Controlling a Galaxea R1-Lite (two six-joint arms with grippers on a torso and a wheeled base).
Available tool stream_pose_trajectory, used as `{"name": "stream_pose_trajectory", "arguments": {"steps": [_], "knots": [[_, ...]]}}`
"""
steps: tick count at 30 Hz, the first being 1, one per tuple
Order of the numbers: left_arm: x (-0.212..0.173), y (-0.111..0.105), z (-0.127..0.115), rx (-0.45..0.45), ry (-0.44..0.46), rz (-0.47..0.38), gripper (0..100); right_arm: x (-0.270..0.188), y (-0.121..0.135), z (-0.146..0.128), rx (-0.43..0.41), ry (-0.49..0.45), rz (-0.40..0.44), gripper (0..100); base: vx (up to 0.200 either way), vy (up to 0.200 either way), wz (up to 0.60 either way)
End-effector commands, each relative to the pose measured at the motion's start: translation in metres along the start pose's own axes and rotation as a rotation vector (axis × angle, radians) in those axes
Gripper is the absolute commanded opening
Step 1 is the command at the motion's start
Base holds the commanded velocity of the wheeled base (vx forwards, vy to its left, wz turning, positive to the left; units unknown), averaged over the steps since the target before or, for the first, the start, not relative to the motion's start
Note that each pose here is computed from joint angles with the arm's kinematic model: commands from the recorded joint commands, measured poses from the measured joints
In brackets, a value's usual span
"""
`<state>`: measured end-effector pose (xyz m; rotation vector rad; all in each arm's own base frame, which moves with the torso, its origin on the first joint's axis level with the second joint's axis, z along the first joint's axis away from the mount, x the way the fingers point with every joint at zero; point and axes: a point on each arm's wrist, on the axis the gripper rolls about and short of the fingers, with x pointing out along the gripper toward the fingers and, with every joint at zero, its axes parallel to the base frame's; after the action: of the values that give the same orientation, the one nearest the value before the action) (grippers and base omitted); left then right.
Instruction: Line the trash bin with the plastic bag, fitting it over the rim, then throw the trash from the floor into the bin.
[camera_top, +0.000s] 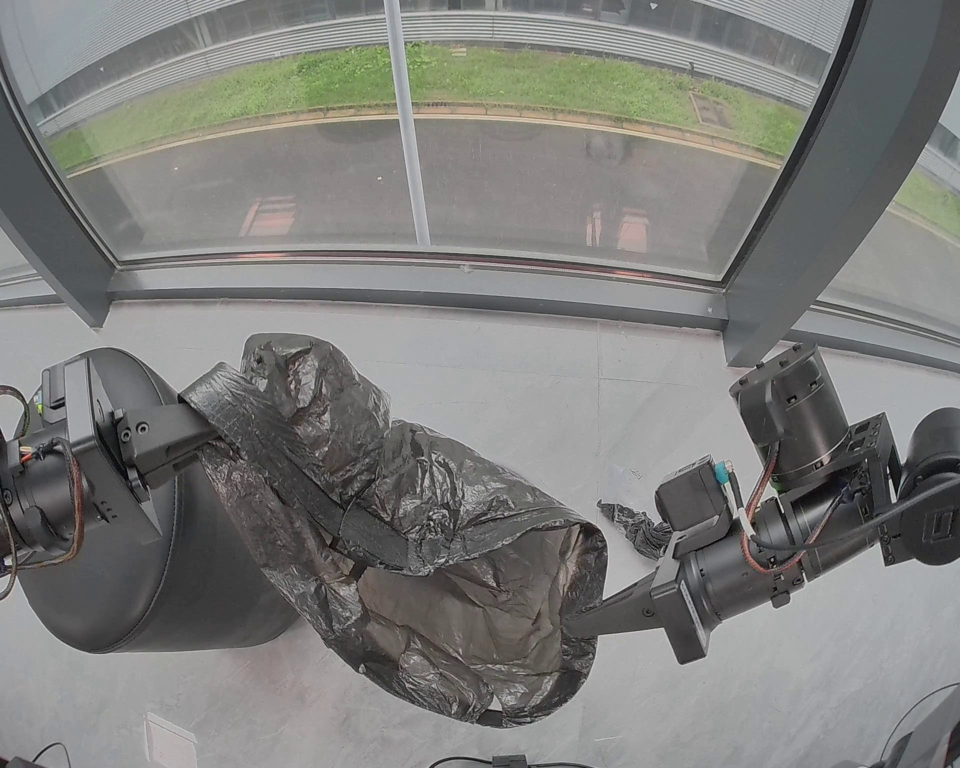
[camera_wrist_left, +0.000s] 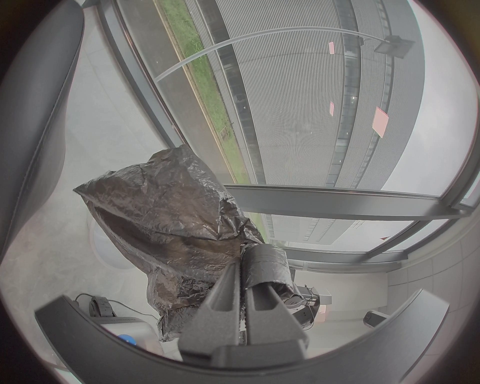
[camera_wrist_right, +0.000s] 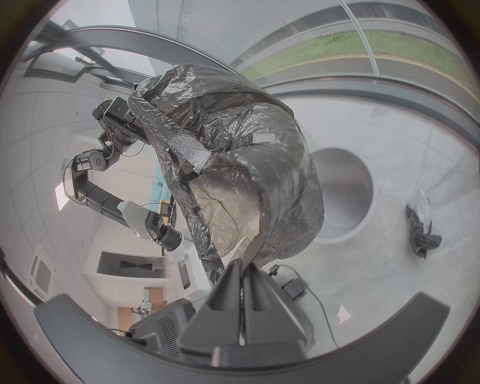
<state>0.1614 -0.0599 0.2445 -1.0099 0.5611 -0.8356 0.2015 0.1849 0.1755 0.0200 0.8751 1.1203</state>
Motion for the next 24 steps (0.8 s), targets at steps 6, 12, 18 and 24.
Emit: {"name": "stream_pose_trajectory", "arguments": {"steps": [6,12,18,24], "knots": [[0.015,0.025,-0.002,-0.034,0.059,-0.008,0,-0.029,0.016,0.018,0.06,0.059,0.053,0,0.0,0.0,0.0],[0.017,0.01,0.001,-0.015,0.047,-0.113,0,-0.039,0.024,0.021,0.08,0.097,0.087,0,0.0,0.0,0.0],[0.021,0.012,-0.006,-0.015,0.122,-0.159,0,-0.046,0.032,0.013,0.119,0.21,0.095,0,0.0,0.0,0.0],[0.035,0.022,-0.005,-0.047,0.153,-0.132,0,-0.057,0.037,0.0,0.139,0.307,0.091,0,0.0,0.0,0.0]]}}
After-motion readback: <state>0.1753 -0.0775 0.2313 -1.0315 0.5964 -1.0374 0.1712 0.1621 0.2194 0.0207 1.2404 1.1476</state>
